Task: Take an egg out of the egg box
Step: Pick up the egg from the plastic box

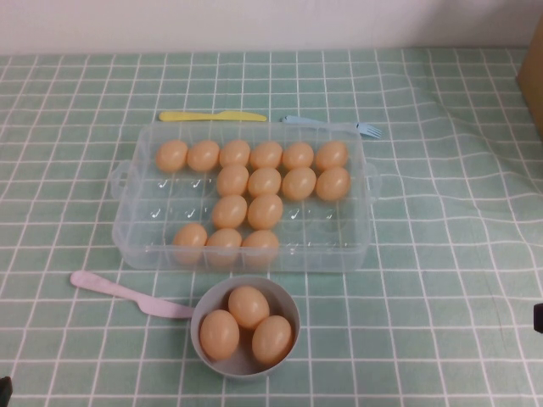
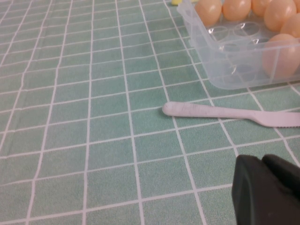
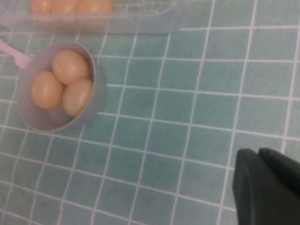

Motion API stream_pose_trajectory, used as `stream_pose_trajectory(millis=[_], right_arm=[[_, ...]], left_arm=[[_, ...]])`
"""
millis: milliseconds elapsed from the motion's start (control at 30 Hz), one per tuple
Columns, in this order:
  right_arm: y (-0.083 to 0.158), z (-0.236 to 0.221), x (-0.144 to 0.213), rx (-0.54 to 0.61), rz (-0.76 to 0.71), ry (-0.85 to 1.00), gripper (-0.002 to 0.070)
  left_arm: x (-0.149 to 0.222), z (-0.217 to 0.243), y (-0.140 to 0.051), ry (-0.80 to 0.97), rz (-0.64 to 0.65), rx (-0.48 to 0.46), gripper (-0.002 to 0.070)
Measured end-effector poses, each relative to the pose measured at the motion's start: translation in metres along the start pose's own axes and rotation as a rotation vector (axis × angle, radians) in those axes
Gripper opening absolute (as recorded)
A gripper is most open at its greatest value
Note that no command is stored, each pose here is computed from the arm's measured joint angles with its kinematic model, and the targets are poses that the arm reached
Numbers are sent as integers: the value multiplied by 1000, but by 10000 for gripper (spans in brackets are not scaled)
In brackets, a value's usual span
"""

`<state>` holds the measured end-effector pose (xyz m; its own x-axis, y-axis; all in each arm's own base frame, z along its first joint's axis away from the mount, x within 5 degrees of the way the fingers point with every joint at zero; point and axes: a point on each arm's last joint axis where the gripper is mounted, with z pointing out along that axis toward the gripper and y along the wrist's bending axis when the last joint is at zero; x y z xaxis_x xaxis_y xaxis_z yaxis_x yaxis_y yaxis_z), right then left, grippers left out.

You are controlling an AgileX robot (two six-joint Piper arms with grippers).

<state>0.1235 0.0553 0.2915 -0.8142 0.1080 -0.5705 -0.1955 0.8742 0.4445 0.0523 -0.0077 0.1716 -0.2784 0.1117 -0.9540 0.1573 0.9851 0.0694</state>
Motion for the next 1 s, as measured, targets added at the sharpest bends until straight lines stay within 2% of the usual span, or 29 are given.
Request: stream_pose_trajectory(millis=[300, 400, 767, 900, 1000], right_arm=[[1, 37, -51, 97, -95, 238, -17], [14, 58, -66, 98, -181, 298, -17], [94, 152, -129, 49, -533, 385, -17], [110, 181, -149, 28, -623, 393, -11], [115, 199, -161, 14, -689, 398, 21]], left_arm=[[0, 0, 0, 0, 0, 0, -4], [0, 0, 0, 0, 0, 0, -4], [0, 0, 0, 0, 0, 0, -4], [0, 0, 0, 0, 0, 0, -4], [0, 0, 0, 0, 0, 0, -4]])
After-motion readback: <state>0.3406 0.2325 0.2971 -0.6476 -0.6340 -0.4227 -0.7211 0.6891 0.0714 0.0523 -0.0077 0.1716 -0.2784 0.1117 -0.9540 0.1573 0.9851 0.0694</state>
